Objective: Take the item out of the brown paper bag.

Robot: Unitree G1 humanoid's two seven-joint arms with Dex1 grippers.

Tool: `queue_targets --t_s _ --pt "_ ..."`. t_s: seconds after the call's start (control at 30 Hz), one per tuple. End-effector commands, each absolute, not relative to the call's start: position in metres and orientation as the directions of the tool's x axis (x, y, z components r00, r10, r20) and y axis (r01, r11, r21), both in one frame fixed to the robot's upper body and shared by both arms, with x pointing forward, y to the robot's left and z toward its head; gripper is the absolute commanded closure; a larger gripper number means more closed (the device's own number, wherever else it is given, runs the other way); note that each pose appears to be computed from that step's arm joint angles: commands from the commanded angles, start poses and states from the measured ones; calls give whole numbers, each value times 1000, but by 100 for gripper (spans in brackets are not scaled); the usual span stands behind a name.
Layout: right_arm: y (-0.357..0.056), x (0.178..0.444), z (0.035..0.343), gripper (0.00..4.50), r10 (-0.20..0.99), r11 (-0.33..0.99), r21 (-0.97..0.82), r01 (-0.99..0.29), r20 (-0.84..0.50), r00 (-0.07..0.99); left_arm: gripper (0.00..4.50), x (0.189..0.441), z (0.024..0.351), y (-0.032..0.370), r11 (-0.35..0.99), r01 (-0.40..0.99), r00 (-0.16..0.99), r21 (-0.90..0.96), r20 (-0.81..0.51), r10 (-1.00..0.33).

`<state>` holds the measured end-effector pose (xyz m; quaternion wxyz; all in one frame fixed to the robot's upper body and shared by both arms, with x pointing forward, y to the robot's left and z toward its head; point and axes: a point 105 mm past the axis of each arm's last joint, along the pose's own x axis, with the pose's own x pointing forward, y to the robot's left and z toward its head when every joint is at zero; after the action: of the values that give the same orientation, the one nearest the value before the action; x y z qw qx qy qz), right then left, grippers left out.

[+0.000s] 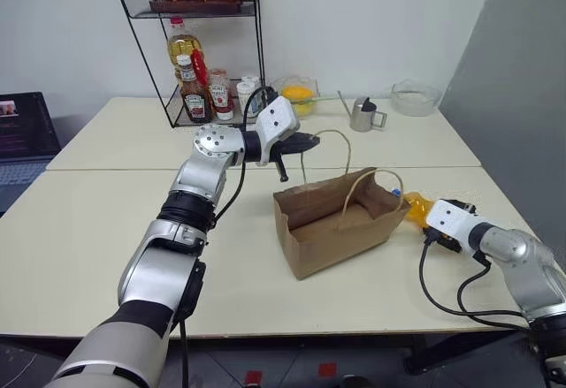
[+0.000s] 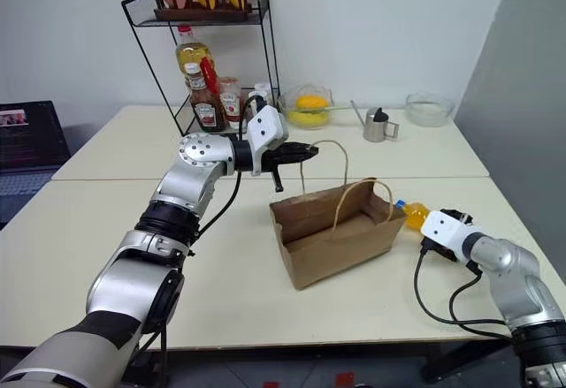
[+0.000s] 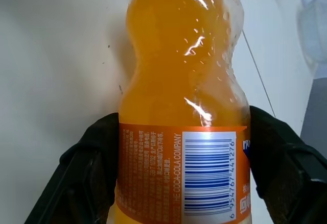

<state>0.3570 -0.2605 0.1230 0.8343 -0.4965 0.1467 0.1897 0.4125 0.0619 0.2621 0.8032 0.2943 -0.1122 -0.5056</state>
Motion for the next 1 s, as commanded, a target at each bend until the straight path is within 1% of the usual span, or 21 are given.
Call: queue_targets --t_s 0.03,0.07,0.13,0.23,0.37,0.47,0.57,0.63,0.7,0.77,0.8,0.83,0.9,1.0 --pt "-256 356 134 27 203 446 -763 -468 -423 883 450 409 279 64 326 706 472 629 -75 -878" --pt "-256 356 135 2 206 444 -763 -470 -423 882 450 409 279 65 328 705 475 629 -75 -877" --pt "-257 355 141 2 211 460 -763 -455 -404 890 450 410 279 67 337 709 479 619 -73 -875" --pt "-252 352 159 0 255 505 -754 -421 -336 907 385 405 279 73 329 748 456 577 -87 -886" --pt "-236 341 182 0 335 569 -720 -396 -237 912 265 389 279 92 311 814 415 491 -115 -903" --pt "-230 331 189 0 360 606 -688 -400 -211 909 167 369 280 110 309 861 391 404 -136 -910" --pt "-229 318 195 0 362 666 -637 -388 -179 915 71 353 282 134 397 861 452 320 -119 -884" --pt "-233 312 195 0 327 718 -601 -351 -153 932 8 351 279 148 502 810 550 304 -96 -830" --pt "-233 304 191 0 313 739 -583 -338 -146 938 3 351 268 161 587 752 636 300 -97 -765" --pt "-230 291 185 0 306 755 -575 -316 -118 945 3 346 244 179 708 653 749 269 -95 -656" --pt "-229 286 184 0 298 764 -570 -303 -104 949 3 344 237 184 744 618 781 253 -93 -617" --pt "-230 281 180 0 268 790 -549 -272 -88 959 3 340 221 191 794 558 828 241 -98 -552" --pt "-227 271 170 0 209 869 -449 -210 -54 976 3 324 190 196 862 470 882 191 -115 -456" --pt "-207 256 154 0 209 936 -279 -213 -47 977 3 301 151 203 931 328 941 159 -148 -305"
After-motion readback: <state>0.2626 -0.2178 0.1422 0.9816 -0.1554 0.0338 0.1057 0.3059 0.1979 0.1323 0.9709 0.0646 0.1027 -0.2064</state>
